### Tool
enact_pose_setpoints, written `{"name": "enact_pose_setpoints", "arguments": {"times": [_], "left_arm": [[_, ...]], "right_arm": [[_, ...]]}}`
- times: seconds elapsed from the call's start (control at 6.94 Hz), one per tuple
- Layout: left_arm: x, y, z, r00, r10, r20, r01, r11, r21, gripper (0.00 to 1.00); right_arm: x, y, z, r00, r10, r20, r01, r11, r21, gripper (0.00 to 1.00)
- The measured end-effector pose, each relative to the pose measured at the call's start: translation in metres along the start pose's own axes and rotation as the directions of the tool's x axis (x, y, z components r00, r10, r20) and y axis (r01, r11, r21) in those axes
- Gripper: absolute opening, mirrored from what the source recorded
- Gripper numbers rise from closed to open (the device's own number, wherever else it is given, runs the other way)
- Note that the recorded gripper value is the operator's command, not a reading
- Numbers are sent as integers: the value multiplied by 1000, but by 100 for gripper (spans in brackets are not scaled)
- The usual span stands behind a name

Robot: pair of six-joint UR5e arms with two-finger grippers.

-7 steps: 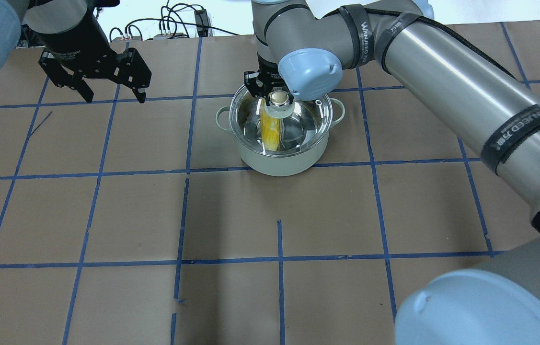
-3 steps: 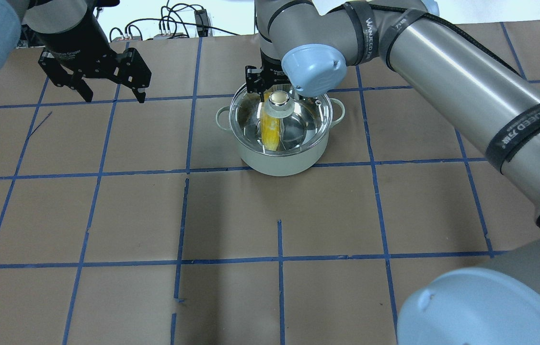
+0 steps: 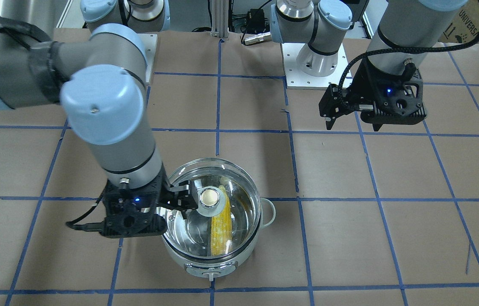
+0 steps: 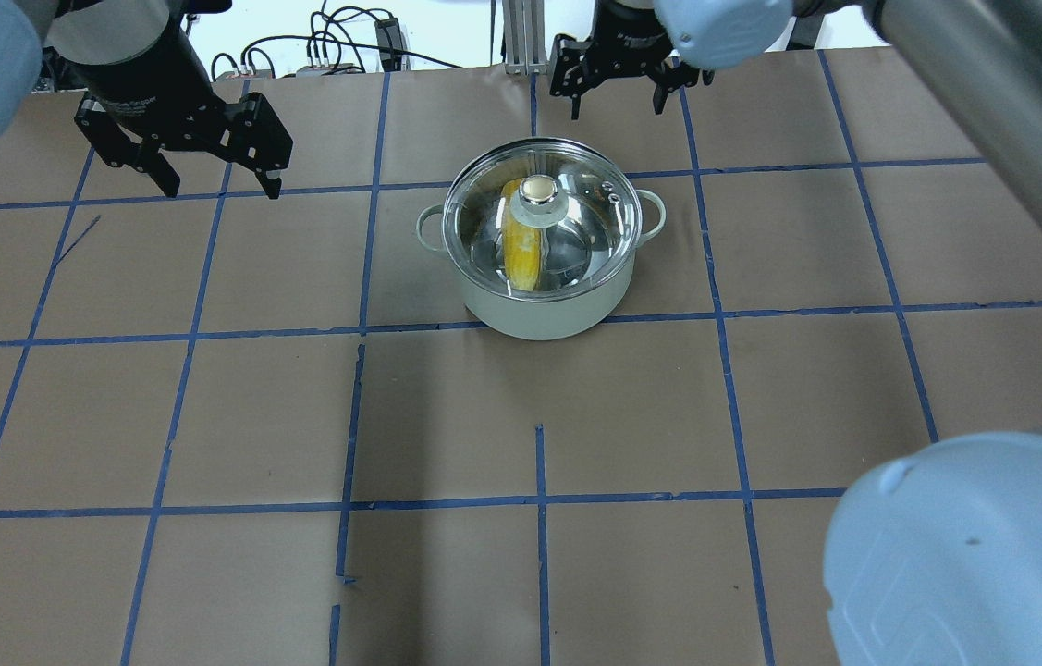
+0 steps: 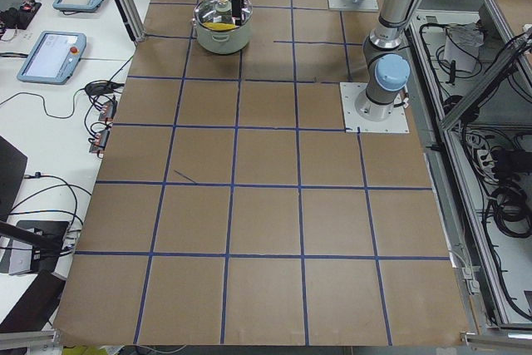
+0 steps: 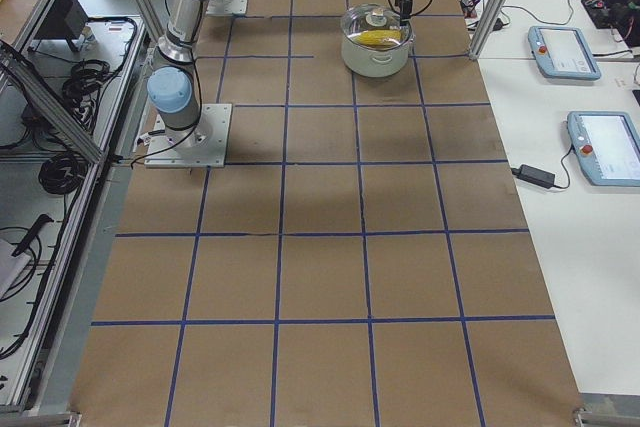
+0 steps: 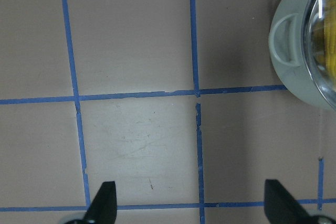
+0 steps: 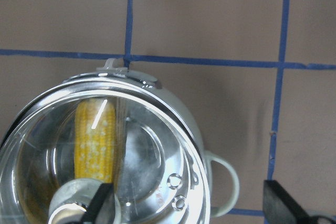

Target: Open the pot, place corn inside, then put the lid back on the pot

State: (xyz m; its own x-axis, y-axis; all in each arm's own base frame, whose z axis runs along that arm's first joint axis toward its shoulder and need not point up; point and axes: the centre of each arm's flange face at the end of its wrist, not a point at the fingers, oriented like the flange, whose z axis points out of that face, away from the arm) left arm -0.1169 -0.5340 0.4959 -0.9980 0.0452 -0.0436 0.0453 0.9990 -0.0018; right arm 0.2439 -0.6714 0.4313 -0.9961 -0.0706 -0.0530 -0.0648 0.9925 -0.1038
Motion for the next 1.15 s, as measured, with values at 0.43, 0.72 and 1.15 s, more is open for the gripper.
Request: {"name": "enact_pose_setpoints", "arguments": {"times": [0.43,0.72,1.15], "left_arm": [[0,0,1,1000,0,0,0,1000,-1,100],[0,-1,1,1000,0,0,0,1000,-2,100],[0,-1,1,1000,0,0,0,1000,-2,100]], "right_arm": [[95,8,-53,997,73,-4,-73,997,-20,100],[105,30,-69,1000,15,-3,-15,1000,-16,100],[101,93,-84,1000,-12,-19,12,1000,-29,100]]}}
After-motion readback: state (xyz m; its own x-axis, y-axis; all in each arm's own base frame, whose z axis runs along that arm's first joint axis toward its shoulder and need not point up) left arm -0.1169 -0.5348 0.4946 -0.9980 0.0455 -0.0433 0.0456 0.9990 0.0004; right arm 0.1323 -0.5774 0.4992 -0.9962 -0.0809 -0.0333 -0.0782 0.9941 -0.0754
